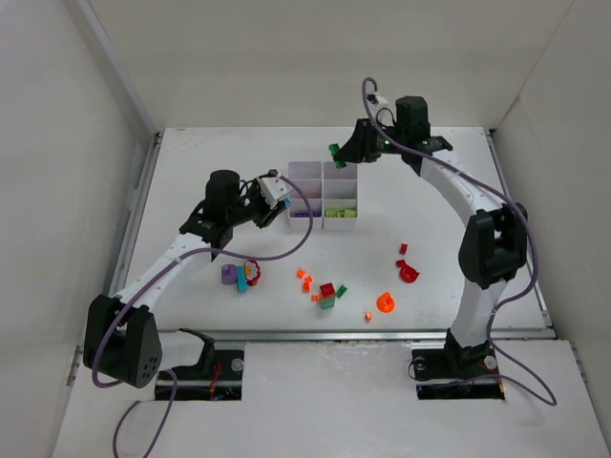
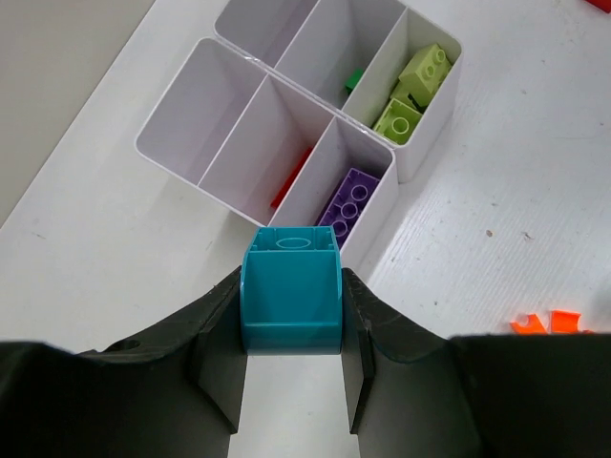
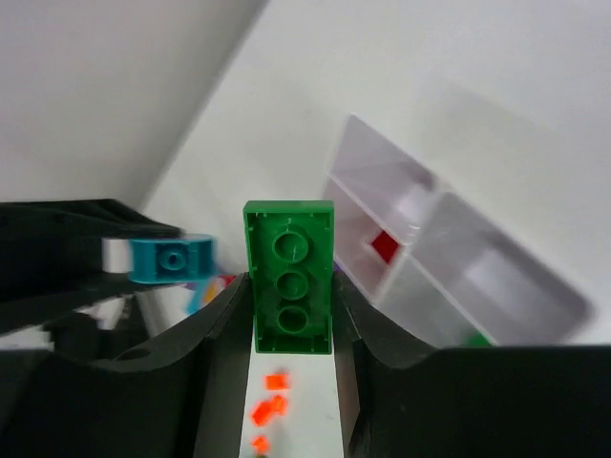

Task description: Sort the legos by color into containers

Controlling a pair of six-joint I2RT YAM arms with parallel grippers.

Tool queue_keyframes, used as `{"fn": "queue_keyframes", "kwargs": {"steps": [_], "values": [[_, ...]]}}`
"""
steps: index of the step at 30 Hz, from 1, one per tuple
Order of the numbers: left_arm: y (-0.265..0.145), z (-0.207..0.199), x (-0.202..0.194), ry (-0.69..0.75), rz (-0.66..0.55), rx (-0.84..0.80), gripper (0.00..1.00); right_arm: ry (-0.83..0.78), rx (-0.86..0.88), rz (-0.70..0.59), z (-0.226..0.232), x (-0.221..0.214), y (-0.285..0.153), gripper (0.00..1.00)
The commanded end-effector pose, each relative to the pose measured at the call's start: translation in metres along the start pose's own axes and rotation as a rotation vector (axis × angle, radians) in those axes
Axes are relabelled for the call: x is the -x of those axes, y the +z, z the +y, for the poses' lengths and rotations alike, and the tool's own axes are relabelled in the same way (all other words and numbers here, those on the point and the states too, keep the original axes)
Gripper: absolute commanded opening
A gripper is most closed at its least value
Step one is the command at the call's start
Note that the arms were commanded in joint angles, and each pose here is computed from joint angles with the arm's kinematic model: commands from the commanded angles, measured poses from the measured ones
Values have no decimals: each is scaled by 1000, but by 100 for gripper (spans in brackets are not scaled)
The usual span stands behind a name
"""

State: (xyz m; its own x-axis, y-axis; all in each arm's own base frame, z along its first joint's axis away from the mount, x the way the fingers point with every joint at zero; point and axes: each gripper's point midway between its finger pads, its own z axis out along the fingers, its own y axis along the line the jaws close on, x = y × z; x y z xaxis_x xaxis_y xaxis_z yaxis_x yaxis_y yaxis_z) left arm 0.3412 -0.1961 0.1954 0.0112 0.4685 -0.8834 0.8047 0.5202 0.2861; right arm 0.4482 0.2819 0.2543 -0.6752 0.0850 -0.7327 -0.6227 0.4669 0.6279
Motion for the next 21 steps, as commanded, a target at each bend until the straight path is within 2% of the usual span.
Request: {"fn": "queue_keyframes", "kwargs": {"steps": [1, 2, 3, 4, 5, 7, 8, 11, 13, 18, 21], "values": [[0, 4, 6, -7, -20, 20, 0, -313, -116, 107, -11, 4, -13, 0], [-2, 7, 5, -10, -17, 28, 0, -369, -213, 179, -28, -1, -16, 0], [-2, 9, 4, -10, -13, 36, 0, -404, -245, 289, -17, -6, -29, 0], [-2, 7, 0, -14, -5, 32, 0, -517, -260, 399, -39, -20, -25, 0], [-2, 7, 0, -14, -5, 32, 0, -557, -286, 444, -42, -22, -29, 0], [-1, 4, -4, -27, 2, 28, 0, -619, -317, 427, -42, -18, -37, 0], [-1, 6, -2, -23, -7, 32, 0, -713, -299, 440, -43, -16, -41, 0], [-1, 7, 0, -29, -14, 36, 0, -941, -289, 545, -38, -34, -34, 0], [0, 5, 1, -29, -18, 28, 0, -1019, -333, 600, -37, -39, -30, 0], [0, 6, 3, -36, -26, 32, 0, -1009, -296, 636, -50, -53, -10, 0], [0, 6, 3, -36, -26, 32, 0, -1038, -360, 658, -60, -52, -5, 0]]}}
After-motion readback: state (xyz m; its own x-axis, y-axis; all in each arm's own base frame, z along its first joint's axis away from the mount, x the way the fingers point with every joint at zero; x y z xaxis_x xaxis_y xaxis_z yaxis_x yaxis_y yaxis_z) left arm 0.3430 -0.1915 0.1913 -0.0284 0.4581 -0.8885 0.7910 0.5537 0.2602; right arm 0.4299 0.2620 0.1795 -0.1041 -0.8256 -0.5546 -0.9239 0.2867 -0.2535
